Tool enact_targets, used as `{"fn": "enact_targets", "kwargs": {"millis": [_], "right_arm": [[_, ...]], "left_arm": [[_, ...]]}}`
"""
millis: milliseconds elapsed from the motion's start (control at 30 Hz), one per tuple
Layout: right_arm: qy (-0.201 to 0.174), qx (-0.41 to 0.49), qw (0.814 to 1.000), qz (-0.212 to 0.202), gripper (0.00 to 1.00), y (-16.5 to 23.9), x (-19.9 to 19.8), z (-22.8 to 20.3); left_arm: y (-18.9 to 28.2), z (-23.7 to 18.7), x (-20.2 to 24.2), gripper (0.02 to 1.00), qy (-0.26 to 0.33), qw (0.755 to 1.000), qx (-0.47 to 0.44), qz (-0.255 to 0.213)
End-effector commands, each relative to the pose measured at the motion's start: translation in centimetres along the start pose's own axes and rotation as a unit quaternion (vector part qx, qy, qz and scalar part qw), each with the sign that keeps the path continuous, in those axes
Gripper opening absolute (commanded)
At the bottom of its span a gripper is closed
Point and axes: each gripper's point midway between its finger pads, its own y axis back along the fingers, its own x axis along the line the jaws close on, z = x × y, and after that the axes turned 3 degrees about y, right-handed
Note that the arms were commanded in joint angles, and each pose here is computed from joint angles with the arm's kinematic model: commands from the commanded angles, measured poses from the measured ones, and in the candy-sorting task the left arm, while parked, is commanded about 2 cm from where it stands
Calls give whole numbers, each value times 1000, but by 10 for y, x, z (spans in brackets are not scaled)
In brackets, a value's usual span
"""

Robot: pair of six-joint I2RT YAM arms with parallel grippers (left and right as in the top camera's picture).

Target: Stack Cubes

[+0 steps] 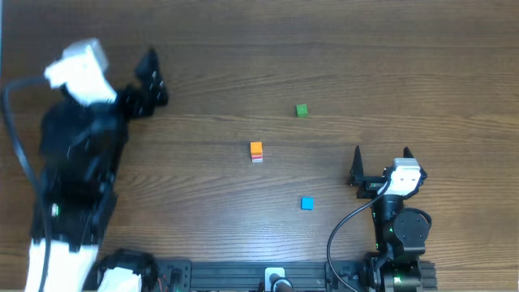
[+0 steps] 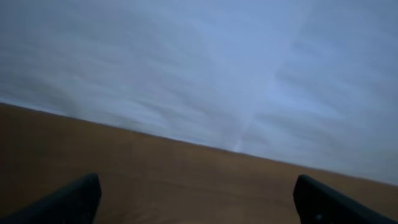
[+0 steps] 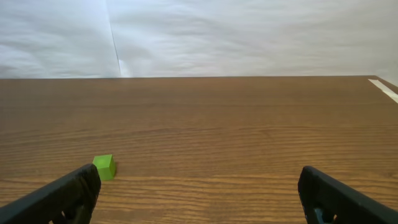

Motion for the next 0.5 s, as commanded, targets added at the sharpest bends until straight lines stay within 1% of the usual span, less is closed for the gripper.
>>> {"fn": "enact_targets", "kwargs": {"millis": [33, 100, 200, 333, 500], "right_arm": [[-3, 0, 1000, 2, 991, 0, 0, -2], [-3, 0, 1000, 2, 993, 0, 0, -2], [-3, 0, 1000, 2, 991, 0, 0, -2], [-3, 0, 1000, 2, 993, 0, 0, -2], [-3, 0, 1000, 2, 991, 0, 0, -2]], "left_arm": [[26, -30, 11, 998, -50, 998, -15, -41], [38, -42, 16, 993, -57, 997, -29, -53], [52, -67, 33, 993, -57, 996, -49, -49], [59, -95, 45, 993, -57, 995, -57, -50], [64, -124, 51, 996, -58, 994, -60, -65]]}}
